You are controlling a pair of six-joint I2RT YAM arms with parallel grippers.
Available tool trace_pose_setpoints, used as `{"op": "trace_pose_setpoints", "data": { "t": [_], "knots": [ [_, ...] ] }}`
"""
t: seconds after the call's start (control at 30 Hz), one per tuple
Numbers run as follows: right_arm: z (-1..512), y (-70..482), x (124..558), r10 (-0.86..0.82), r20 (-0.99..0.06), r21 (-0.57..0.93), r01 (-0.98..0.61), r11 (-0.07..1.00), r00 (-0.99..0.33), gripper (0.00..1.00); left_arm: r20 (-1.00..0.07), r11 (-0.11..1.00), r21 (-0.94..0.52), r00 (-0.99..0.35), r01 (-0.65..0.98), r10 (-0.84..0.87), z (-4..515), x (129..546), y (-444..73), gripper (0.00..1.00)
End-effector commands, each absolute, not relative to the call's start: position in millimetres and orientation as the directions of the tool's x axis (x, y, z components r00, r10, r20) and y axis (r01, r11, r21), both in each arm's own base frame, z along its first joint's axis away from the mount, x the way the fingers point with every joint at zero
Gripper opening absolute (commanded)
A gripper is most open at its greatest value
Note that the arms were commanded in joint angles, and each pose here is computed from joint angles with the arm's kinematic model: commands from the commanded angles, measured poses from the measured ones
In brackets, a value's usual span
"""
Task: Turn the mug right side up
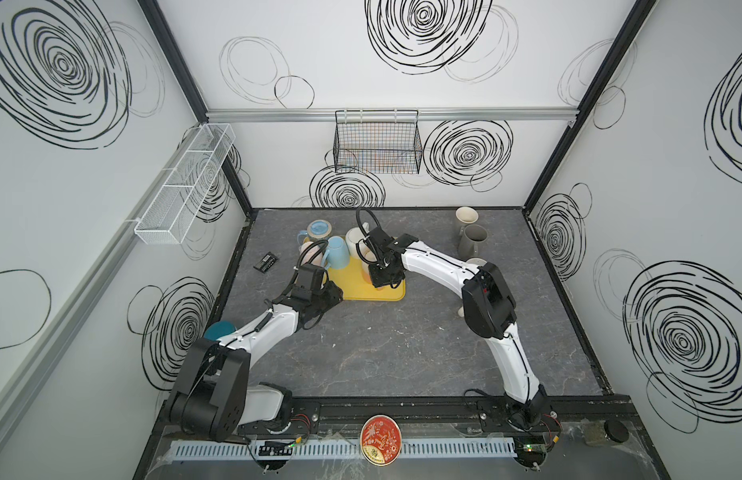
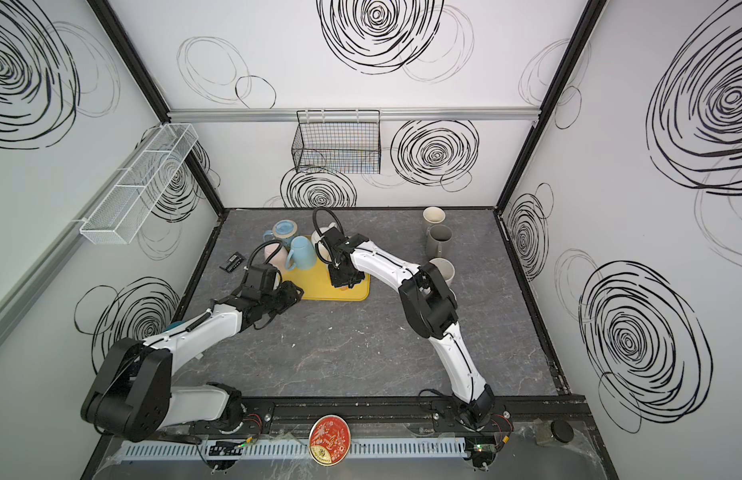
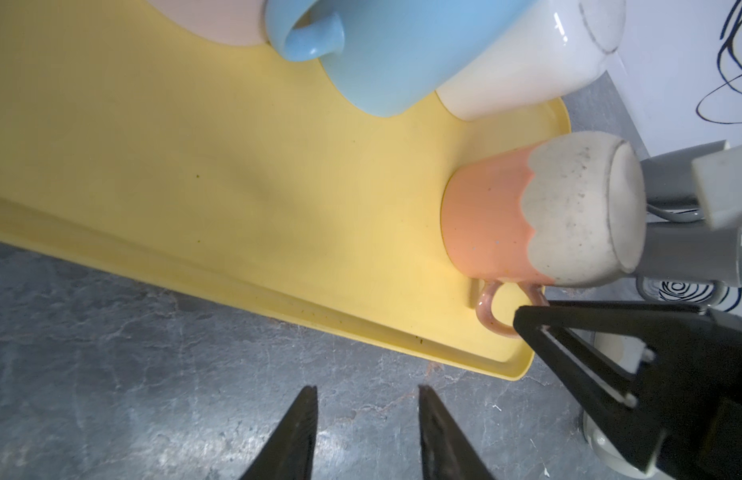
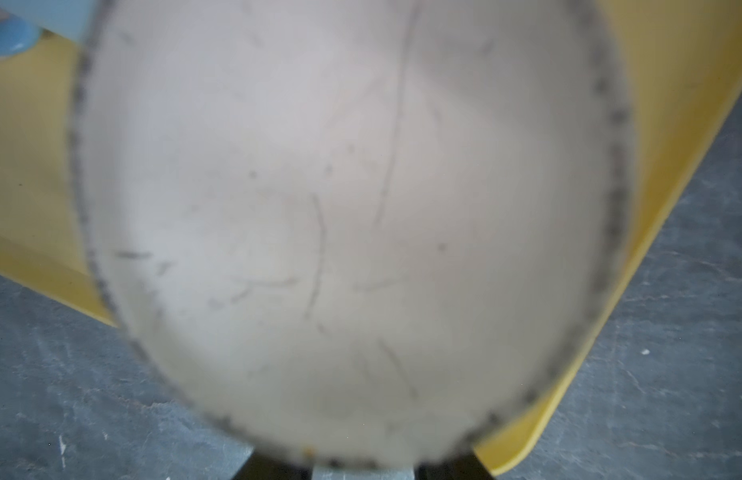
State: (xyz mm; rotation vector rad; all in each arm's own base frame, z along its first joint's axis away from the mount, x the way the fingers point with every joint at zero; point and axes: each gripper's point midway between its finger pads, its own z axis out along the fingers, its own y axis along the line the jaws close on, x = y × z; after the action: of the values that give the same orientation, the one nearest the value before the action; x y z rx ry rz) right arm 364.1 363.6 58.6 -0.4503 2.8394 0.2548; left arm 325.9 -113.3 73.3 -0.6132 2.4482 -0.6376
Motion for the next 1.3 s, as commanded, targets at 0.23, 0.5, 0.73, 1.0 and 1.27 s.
{"op": "trace_pose_setpoints", "data": {
  "t": [0.23, 0.5, 0.73, 1.0, 1.27],
  "knots": [
    [60.7, 349.7, 371.4, -0.292, -0.277, 0.061, -0.320, 0.945, -0.915, 0.09, -0.430, 0.817, -0.517, -0.749, -0.253, -0.504, 85.8, 332.4, -112.5, 0.43],
    [84.0, 350.9, 381.3, -0.254, -0.326, 0.120, -0.306, 0.944, -0.911, 0.00, -0.433, 0.814, -0.532, -0.752, -0.232, -0.497, 90.9, 339.4, -116.2, 0.43],
    [138.8, 373.8, 390.3, -0.163, -0.453, 0.303, -0.324, 0.896, -0.877, 0.00, -0.416, 0.757, -0.626, -0.741, -0.187, -0.526, 108.1, 349.0, -122.1, 0.46],
    [208.1, 389.8, 394.8, 0.013, -0.573, 0.559, -0.379, 0.737, -0.819, 0.00, -0.385, 0.566, -0.821, -0.658, -0.077, -0.647, 162.8, 366.8, -116.0, 0.52],
    [268.5, 407.1, 391.1, 0.120, -0.618, 0.702, -0.476, 0.530, -0.777, 0.00, -0.277, 0.303, -0.950, -0.636, 0.071, -0.720, 215.7, 378.4, -135.8, 0.54]
  ]
}}
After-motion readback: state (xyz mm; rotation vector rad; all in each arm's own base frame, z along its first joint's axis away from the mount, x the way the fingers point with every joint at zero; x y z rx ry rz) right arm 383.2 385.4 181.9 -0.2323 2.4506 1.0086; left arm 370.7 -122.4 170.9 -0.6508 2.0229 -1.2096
